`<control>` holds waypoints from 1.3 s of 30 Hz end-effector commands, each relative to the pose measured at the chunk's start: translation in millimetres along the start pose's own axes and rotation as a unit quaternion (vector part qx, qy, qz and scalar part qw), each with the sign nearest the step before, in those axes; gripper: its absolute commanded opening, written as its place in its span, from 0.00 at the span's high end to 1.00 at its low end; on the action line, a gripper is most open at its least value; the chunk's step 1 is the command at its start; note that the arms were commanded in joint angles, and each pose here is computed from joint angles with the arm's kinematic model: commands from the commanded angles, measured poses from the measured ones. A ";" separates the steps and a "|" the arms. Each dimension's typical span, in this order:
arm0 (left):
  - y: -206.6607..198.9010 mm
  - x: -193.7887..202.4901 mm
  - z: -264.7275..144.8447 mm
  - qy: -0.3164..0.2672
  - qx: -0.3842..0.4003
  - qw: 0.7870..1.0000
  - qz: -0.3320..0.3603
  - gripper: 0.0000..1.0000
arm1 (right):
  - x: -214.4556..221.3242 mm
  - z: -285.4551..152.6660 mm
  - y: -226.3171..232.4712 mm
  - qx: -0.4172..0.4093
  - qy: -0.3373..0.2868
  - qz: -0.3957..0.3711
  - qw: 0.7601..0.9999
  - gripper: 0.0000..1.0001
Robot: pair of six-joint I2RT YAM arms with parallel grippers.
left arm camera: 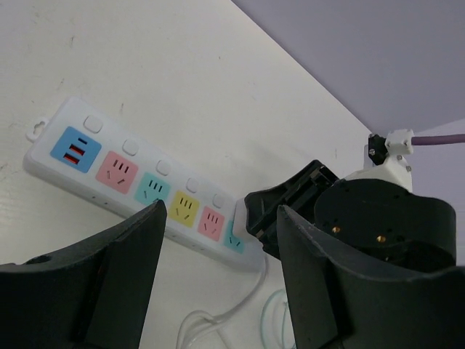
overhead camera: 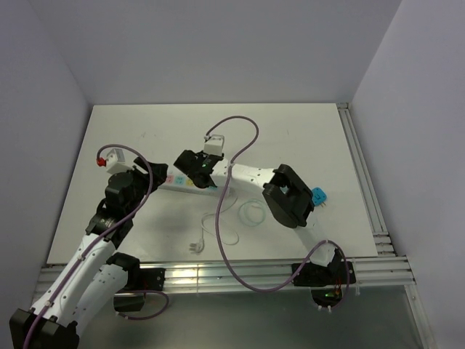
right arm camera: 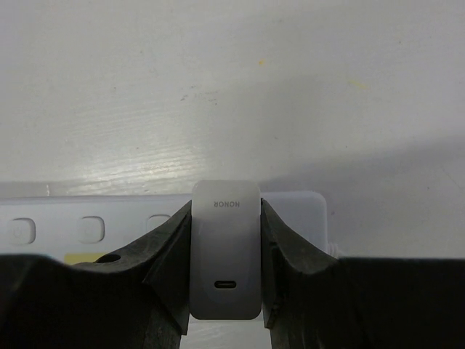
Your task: Insert the plug
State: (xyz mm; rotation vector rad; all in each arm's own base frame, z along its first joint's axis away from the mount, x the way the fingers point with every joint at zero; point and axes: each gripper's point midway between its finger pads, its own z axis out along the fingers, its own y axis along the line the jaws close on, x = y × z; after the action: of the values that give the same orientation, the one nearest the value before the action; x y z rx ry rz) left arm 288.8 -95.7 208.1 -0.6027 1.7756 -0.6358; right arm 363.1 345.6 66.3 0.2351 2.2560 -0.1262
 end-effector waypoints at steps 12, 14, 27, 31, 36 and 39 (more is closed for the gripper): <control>-5.4 -2.4 -7.2 -0.004 0.015 1.000 -0.008 0.32 | 106.6 50.9 -45.1 0.088 0.025 -0.080 0.993 1.00; -5.1 -1.6 -8.2 -0.003 0.016 1.000 -0.008 0.33 | 115.7 55.9 -48.6 0.093 0.031 -0.079 0.992 1.00; -1.3 1.1 -17.2 0.000 0.017 1.000 -0.016 0.33 | 160.8 69.0 -63.3 0.141 0.027 -0.140 0.980 1.00; -2.2 -5.9 -23.8 -0.011 0.016 1.000 -0.016 0.33 | 187.8 77.3 -70.7 0.136 0.055 -0.138 0.980 1.00; 0.4 -6.4 -25.9 -0.012 0.010 1.000 -0.015 0.33 | 206.8 80.8 -80.6 0.137 0.073 -0.143 0.978 1.00; 1.8 -4.0 -25.9 -0.010 0.010 1.000 -0.019 0.33 | 219.8 81.5 -84.1 0.129 0.086 -0.144 0.977 1.00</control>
State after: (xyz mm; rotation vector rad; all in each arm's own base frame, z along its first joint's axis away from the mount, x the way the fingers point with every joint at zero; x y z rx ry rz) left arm 265.1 -88.1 205.6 -0.6233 1.7734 -0.6501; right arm 374.2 341.0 42.8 0.3256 1.8188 -0.3135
